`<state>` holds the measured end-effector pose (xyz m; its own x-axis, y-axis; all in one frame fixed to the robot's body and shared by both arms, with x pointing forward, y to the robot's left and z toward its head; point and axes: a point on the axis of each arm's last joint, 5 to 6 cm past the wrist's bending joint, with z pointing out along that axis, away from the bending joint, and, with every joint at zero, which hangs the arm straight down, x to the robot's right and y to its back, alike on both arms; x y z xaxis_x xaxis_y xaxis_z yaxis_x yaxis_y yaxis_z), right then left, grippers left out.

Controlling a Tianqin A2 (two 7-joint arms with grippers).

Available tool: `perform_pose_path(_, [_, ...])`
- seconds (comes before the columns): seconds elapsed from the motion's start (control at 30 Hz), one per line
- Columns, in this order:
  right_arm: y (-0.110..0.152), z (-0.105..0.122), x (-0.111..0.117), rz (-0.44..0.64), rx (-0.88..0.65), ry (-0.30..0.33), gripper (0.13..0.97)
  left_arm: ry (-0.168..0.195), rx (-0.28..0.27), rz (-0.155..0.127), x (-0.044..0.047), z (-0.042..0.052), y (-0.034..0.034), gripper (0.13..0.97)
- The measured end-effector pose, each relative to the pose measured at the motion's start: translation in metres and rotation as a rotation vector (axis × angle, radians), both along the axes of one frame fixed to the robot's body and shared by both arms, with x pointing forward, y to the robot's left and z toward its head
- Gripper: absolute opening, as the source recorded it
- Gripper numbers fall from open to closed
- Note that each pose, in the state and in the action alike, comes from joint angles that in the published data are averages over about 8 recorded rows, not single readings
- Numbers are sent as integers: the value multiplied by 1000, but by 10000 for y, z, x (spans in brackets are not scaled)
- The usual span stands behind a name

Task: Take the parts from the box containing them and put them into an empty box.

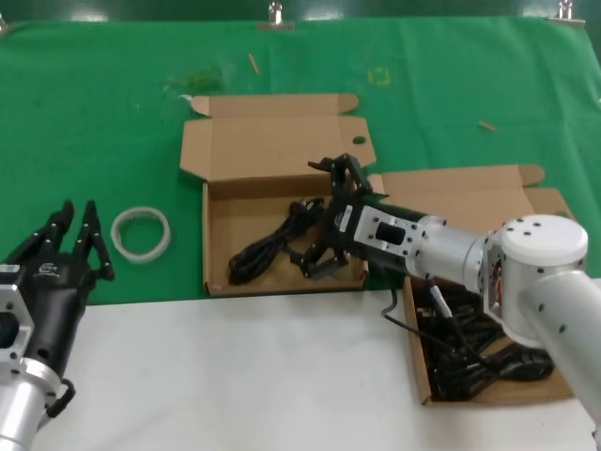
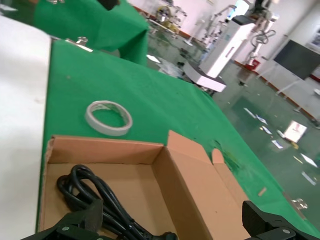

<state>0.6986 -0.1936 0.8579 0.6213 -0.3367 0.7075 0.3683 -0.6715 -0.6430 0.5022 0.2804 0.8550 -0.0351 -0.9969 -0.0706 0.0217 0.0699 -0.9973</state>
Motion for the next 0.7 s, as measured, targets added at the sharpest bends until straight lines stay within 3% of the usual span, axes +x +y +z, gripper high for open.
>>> perform_pose_path(0.23, [-17, -85, -110, -65, 66, 22, 966, 0, 0, 0, 0, 0, 0, 257])
perform_pose_path(0.53, [-70, -186, -291, -166, 166, 51, 966, 0, 0, 0, 0, 0, 0, 414])
perform_pose_path(0.7, [-113, -231, -403, -225, 223, 64, 966, 0, 0, 0, 0, 0, 0, 548])
